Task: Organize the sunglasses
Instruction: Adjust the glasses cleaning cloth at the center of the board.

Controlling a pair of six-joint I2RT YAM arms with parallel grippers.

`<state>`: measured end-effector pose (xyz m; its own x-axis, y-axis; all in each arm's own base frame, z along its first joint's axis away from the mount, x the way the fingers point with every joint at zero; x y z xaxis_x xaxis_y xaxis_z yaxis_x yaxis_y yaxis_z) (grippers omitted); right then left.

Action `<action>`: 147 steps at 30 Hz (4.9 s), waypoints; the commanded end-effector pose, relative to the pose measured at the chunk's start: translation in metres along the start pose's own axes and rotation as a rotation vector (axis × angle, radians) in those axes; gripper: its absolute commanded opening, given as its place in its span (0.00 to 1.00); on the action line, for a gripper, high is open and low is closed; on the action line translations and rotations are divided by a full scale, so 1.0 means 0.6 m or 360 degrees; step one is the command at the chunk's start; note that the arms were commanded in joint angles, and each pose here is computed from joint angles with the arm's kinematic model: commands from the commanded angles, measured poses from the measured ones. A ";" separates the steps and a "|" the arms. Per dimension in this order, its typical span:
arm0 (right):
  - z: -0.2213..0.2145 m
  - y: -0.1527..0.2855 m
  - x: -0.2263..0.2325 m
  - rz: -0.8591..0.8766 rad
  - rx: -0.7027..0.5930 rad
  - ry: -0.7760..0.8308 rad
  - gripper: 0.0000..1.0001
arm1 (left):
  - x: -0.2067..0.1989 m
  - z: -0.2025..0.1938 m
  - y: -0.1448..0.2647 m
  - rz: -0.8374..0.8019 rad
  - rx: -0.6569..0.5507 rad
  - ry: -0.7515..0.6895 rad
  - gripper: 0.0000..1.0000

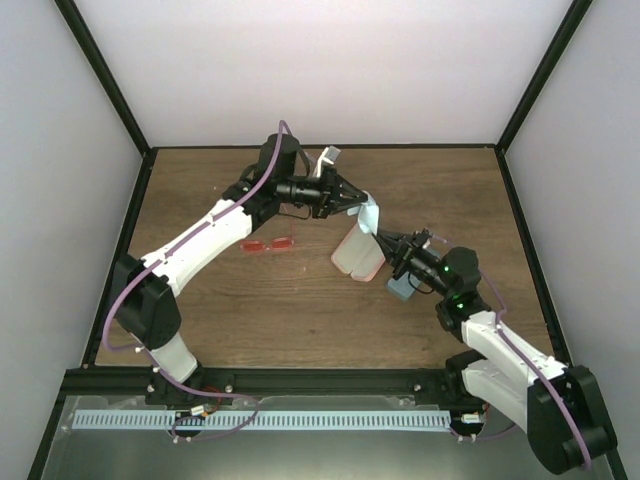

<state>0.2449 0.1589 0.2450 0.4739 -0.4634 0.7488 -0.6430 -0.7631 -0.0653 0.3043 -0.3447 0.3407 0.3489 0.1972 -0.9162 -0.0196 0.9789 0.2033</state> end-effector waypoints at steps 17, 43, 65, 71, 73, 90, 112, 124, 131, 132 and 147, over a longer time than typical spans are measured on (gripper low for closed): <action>-0.022 -0.017 0.141 -0.0278 -0.0126 0.0475 0.01 | 0.030 -0.035 0.059 0.0022 0.0083 -0.0018 0.05; 0.029 -0.052 -0.034 -0.0915 0.0167 0.0550 0.01 | 0.271 -0.120 0.088 0.0324 0.0171 0.0129 0.04; 0.059 -0.034 -0.233 -0.1424 0.0417 0.0410 0.01 | 0.372 -0.289 0.125 0.0463 0.0436 0.0317 0.04; 0.067 -0.006 -0.262 -0.1547 0.0429 0.0376 0.01 | 0.385 -0.332 0.144 0.0490 0.0497 0.0368 0.04; 0.068 0.002 -0.268 -0.1584 0.0434 0.0376 0.01 | 0.392 -0.348 0.149 0.0498 0.0528 0.0412 0.04; 0.053 -0.135 -0.156 -0.1520 0.0534 0.0688 0.01 | 0.272 -0.114 0.142 0.0576 0.0186 0.0082 0.07; 0.091 0.006 -0.265 -0.1890 0.0588 0.0672 0.01 | 0.350 -0.147 0.135 0.0705 0.0209 0.0185 0.97; 0.114 0.056 -0.322 -0.1974 0.0607 0.0635 0.10 | 0.364 -0.152 0.131 0.0740 0.0236 0.0187 0.97; 0.107 0.035 -0.295 -0.1922 0.0594 0.0754 0.38 | 0.381 -0.165 0.114 0.0797 0.0321 0.0117 0.83; 0.105 0.032 -0.287 -0.1917 0.0579 0.0784 0.38 | 0.386 -0.169 0.108 0.0815 0.0338 0.0092 0.76; 0.108 0.004 -0.251 -0.1881 0.0457 0.0932 0.04 | 0.400 -0.149 -0.004 0.0920 0.0534 -0.0223 0.24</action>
<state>0.1962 0.1960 0.0802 0.3021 0.7339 0.6083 0.2089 -0.6736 0.7089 0.3033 -0.2770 0.0952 0.4213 0.6700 -0.6112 0.0218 0.6663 0.7454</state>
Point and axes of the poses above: each gripper's point midway between its finger pads, its own y axis back along the fingers, its own x axis along the line the jaws close on, z = x × y, the point moved 4 cm from there along y, back along the fingers, and after that the axes turned 14 degrees about -y, right-handed, at the moved point
